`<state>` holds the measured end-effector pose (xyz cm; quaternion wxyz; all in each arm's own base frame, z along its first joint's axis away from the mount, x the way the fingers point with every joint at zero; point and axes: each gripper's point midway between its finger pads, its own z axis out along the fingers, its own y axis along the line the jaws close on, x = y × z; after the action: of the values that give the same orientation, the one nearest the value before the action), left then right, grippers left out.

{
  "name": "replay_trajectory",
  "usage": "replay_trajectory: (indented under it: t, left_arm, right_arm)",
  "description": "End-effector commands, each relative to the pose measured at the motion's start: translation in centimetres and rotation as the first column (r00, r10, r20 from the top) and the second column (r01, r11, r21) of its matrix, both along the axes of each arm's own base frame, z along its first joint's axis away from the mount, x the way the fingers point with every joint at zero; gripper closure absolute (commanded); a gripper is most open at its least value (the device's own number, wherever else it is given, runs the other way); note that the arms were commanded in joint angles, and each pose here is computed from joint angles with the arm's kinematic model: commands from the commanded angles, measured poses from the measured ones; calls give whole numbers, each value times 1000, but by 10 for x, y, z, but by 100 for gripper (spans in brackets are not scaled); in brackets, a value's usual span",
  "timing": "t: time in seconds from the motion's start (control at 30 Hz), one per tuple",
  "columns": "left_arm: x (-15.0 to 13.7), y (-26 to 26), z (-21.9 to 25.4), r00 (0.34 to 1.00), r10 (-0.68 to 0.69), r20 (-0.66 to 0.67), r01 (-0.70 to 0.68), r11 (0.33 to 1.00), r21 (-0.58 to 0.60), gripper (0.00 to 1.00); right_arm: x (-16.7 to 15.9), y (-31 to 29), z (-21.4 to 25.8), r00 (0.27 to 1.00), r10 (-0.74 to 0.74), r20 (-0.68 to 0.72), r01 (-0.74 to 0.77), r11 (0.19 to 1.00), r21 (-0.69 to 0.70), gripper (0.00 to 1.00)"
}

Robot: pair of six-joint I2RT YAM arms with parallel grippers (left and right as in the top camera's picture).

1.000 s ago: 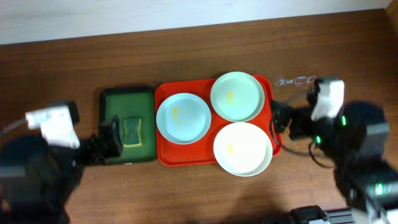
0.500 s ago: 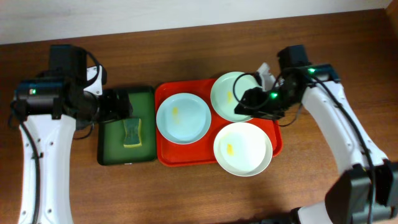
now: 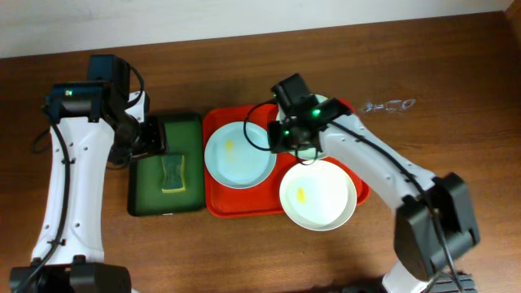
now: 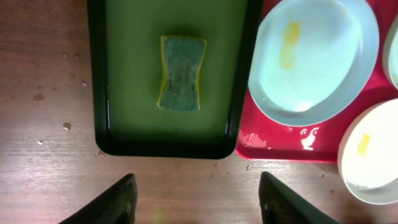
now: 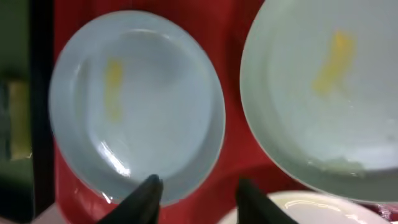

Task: Clean dirty plates on tray and stack at the side
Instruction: 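Move the right gripper over the back plate on the red tray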

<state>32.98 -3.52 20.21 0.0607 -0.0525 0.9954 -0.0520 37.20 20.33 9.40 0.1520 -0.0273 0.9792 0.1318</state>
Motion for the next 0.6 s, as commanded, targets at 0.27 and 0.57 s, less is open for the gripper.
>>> replay_trajectory:
  t: [0.27,0.57]
  left_arm:
    - [1,2,-6,1000,-11,-16,11,1000,21,54]
    - [-1,2,-6,1000,-11,-23,11,1000,21,60]
  right_arm:
    - [11,3,-69,990,-96,-102,92,995,-44,81]
    - [4,2,-71,985,-107,-138,101,994,-49,77]
